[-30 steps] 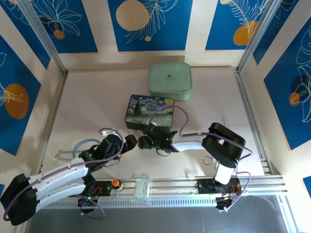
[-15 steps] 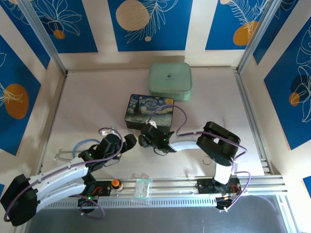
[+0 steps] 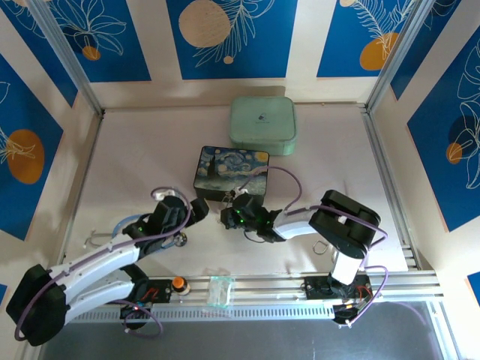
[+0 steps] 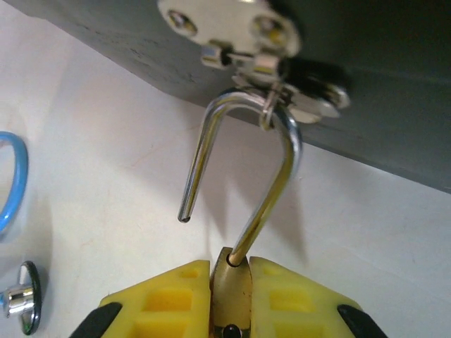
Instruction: Unlock the padlock with the key
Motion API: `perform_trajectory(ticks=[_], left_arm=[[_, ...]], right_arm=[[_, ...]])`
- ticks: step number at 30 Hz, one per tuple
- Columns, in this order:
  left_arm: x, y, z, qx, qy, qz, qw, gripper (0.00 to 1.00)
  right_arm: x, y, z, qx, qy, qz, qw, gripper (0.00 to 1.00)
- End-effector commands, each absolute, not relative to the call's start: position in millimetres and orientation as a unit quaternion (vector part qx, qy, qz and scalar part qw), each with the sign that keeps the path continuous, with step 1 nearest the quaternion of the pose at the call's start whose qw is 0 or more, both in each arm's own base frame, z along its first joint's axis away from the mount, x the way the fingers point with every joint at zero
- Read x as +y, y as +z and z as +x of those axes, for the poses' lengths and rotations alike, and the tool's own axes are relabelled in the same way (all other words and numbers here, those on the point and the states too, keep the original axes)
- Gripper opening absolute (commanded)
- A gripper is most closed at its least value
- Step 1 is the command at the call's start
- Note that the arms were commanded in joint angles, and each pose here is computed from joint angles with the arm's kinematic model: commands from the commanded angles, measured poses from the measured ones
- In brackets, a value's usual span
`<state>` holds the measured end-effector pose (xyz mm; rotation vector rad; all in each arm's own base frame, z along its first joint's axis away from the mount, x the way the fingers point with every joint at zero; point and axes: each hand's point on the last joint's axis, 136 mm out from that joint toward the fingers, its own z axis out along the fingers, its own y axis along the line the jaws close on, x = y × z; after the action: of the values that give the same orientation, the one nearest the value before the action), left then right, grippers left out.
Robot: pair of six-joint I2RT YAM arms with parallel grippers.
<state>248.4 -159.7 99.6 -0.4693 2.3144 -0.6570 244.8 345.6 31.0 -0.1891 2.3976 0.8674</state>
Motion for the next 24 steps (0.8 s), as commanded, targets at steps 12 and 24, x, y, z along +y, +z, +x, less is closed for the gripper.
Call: perform_trajectory(ticks=[12, 24], left_arm=[[-173, 107, 375, 0.906, -0.113, -0.078, 0.400, 0.93], [-188, 40, 338, 0.936, -0.151, -0.072, 0.310, 0.64]], right_arm=[[297, -18, 216, 0.916, 0.355, 0.022, 0.186, 0.05], [275, -29, 215, 0.902, 0.377, 0.098, 0.186, 0.01]])
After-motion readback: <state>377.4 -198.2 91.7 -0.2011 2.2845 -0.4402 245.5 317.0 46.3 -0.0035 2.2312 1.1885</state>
